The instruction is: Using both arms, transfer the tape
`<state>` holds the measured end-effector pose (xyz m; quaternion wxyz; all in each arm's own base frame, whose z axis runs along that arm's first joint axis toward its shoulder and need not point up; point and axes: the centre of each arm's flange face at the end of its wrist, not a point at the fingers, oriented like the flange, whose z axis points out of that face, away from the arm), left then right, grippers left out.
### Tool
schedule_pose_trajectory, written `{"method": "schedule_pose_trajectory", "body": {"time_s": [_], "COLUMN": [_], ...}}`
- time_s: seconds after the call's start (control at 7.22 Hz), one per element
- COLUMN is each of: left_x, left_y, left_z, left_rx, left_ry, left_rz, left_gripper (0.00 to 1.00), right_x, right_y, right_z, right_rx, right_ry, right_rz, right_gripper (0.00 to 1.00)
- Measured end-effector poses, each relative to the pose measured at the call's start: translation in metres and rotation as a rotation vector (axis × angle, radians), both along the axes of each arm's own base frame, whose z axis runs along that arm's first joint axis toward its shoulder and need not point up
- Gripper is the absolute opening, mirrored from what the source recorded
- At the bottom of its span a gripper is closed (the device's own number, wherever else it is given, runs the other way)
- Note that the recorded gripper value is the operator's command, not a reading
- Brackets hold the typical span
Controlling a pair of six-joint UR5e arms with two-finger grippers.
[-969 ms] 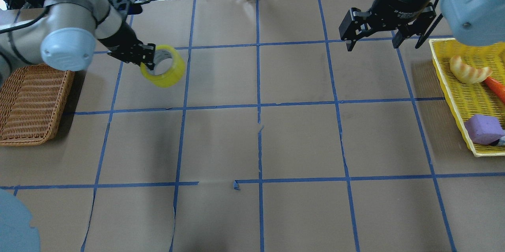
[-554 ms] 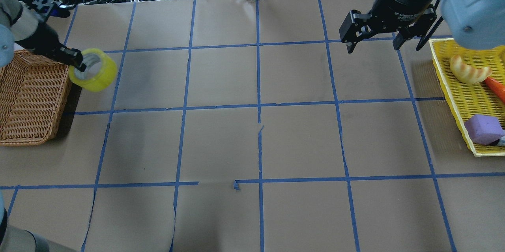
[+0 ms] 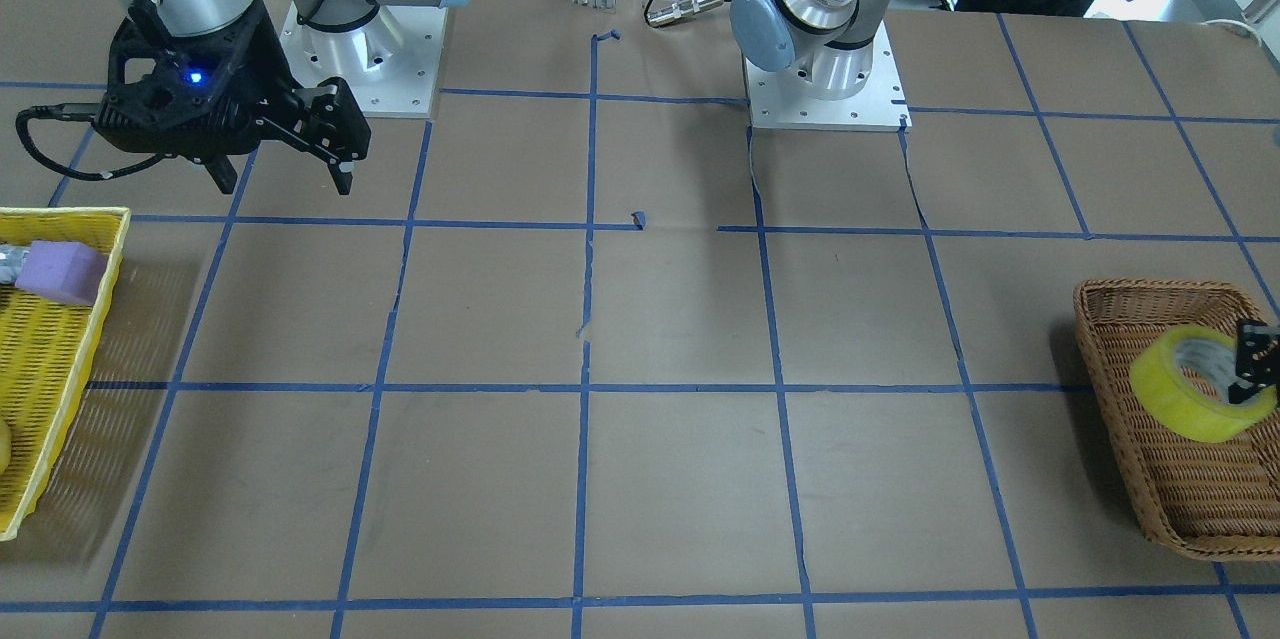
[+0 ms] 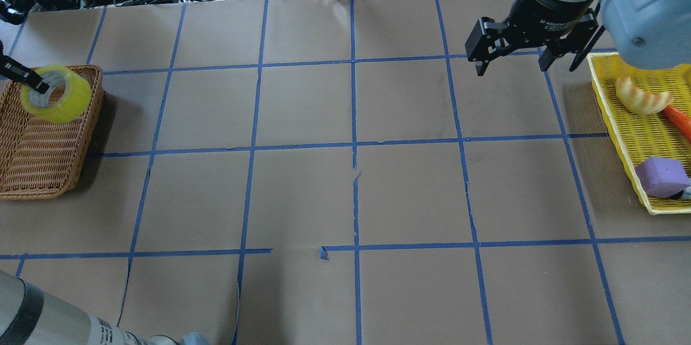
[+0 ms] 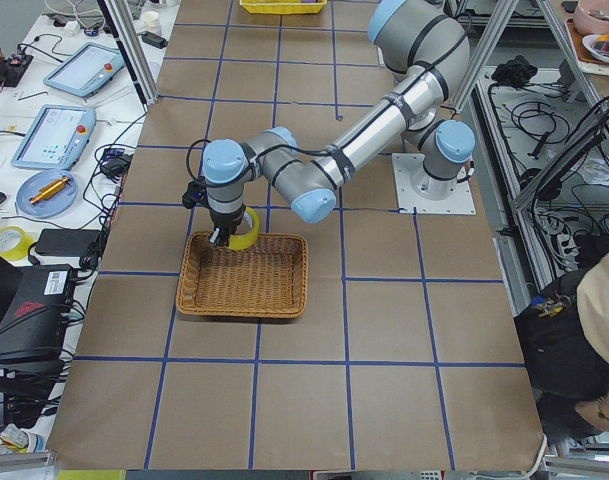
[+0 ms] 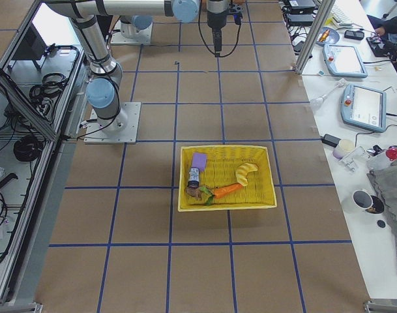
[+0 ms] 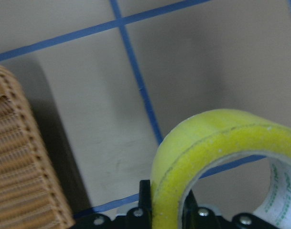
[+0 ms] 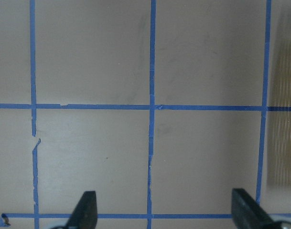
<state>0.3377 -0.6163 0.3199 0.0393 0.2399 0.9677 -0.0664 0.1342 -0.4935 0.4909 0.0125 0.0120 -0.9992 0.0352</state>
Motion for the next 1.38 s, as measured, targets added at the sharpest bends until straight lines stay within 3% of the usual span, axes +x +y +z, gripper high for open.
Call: {"method": "schedule_pose_trajectory", "body": {"time_s": [0.14, 0.28, 0.42, 0.55, 0.69, 1.11, 1.38], "left_x": [0.023, 0.035, 0.039, 0.039, 0.039, 0.039, 0.023], "left_y": [-0.007, -0.013, -0.015, -0.015, -0.013, -0.011, -0.012], "left_z": [-0.015, -0.029, -0.048, -0.063, -0.072, -0.069, -0.032], "left_rx": [-0.015, -0.016, -0.005, 0.007, 0.015, 0.017, 0.006], "left_ry": [-0.017, -0.018, -0.001, 0.019, 0.032, 0.029, 0.014], "left_rz": [-0.023, -0.032, -0.035, -0.038, -0.038, -0.035, -0.044], "left_gripper": [0.01, 0.16, 0.19, 0.69, 1.0, 1.0, 1.0], "right_x": [0.0, 0.0, -0.001, -0.004, -0.007, -0.009, -0.008], "right_y": [0.0, 0.0, -0.001, -0.001, -0.001, -0.001, 0.0], "right_z": [0.0, -0.001, -0.002, -0.003, -0.005, -0.006, -0.01], "right_rx": [0.001, 0.003, 0.005, 0.009, 0.013, 0.016, 0.021], "right_ry": [0.001, 0.002, 0.009, 0.037, 0.07, 0.095, 0.097], "right_rz": [-0.001, -0.002, -0.004, -0.006, -0.009, -0.009, -0.005], "right_gripper": [1.0, 1.0, 1.0, 1.0, 1.0, 1.0, 1.0]}}
